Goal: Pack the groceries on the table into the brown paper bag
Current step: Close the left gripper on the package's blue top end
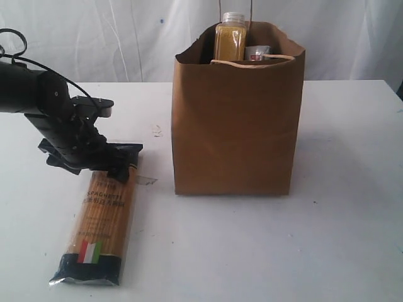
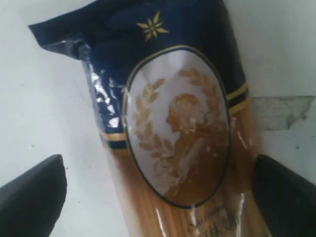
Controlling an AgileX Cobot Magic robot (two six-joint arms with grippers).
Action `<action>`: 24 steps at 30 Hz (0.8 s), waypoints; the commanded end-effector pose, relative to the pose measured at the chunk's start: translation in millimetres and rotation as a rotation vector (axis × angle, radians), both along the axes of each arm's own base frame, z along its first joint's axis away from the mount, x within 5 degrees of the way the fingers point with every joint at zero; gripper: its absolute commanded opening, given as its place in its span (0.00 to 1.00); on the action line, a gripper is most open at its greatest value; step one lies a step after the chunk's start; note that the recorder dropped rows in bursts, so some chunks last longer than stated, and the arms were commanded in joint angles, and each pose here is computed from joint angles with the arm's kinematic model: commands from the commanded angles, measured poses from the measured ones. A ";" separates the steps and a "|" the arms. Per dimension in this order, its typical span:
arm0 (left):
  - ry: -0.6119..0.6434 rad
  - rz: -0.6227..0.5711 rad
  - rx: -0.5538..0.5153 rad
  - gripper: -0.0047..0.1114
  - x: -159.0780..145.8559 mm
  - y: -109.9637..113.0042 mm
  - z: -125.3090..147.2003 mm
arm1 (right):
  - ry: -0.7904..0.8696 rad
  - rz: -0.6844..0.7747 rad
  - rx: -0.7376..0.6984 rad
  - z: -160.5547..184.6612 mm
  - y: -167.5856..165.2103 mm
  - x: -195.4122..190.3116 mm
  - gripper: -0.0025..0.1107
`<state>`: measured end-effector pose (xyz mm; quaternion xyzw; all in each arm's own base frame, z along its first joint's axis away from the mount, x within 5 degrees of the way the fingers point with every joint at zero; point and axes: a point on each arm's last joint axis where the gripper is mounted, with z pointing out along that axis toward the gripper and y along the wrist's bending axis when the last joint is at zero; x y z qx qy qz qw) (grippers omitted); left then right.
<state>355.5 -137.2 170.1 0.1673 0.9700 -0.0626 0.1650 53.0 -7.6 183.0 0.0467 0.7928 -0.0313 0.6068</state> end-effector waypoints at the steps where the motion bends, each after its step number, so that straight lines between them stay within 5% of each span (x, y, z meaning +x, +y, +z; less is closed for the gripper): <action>1: 0.010 -0.023 0.007 0.94 -1.1 -7.0 4.7 | -0.003 0.000 -0.010 -1.1 -0.2 -0.1 0.02; 24: 0.139 0.038 -0.041 0.94 -2.1 -13.3 -25.0 | -0.003 0.000 -0.010 -1.1 -0.2 -0.1 0.02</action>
